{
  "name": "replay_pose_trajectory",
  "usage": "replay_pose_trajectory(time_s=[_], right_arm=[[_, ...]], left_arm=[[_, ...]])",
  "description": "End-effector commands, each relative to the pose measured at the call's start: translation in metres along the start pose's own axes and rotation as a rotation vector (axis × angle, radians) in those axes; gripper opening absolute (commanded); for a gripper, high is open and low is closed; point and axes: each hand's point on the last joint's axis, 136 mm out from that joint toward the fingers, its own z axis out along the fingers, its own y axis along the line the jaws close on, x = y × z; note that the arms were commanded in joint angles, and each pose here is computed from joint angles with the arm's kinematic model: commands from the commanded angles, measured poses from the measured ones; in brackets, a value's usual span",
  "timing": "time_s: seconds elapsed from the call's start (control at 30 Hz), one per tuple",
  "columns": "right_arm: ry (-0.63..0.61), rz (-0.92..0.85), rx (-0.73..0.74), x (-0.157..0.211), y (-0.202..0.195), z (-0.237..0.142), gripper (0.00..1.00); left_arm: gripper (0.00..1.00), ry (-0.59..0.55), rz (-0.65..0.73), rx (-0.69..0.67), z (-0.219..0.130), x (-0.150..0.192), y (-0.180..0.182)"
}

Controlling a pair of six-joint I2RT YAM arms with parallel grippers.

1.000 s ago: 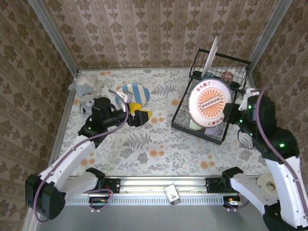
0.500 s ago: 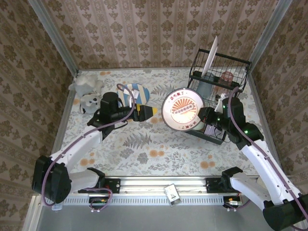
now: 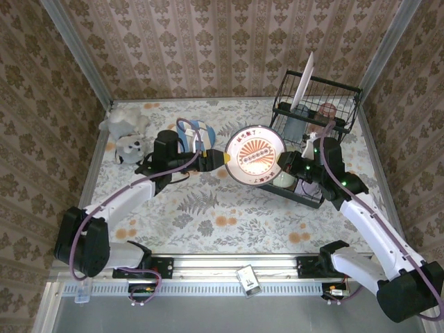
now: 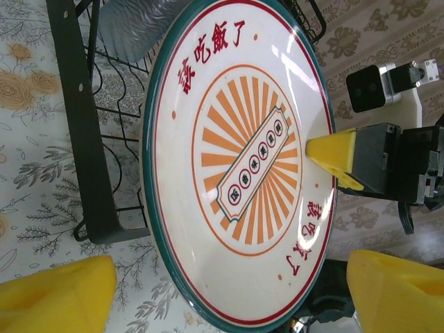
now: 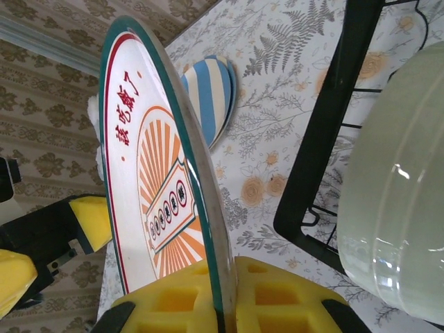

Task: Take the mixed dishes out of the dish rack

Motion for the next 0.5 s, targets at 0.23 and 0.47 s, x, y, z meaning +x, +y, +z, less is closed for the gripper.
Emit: replay_pose_trajectory(time_s=[0.23, 0.47], right_arm=[[-0.007, 0.005, -0.131, -0.008, 0.027, 0.006, 0.0], [-0.001, 0.022, -0.146, -0.008, 0.027, 0.014, 0.0]], left_arm=[[0.74, -0.006, -0.027, 0.018, 0.012, -0.013, 0.0], [0.63, -0.007, -0.066, 0.008, 0.018, -0.013, 0.009]])
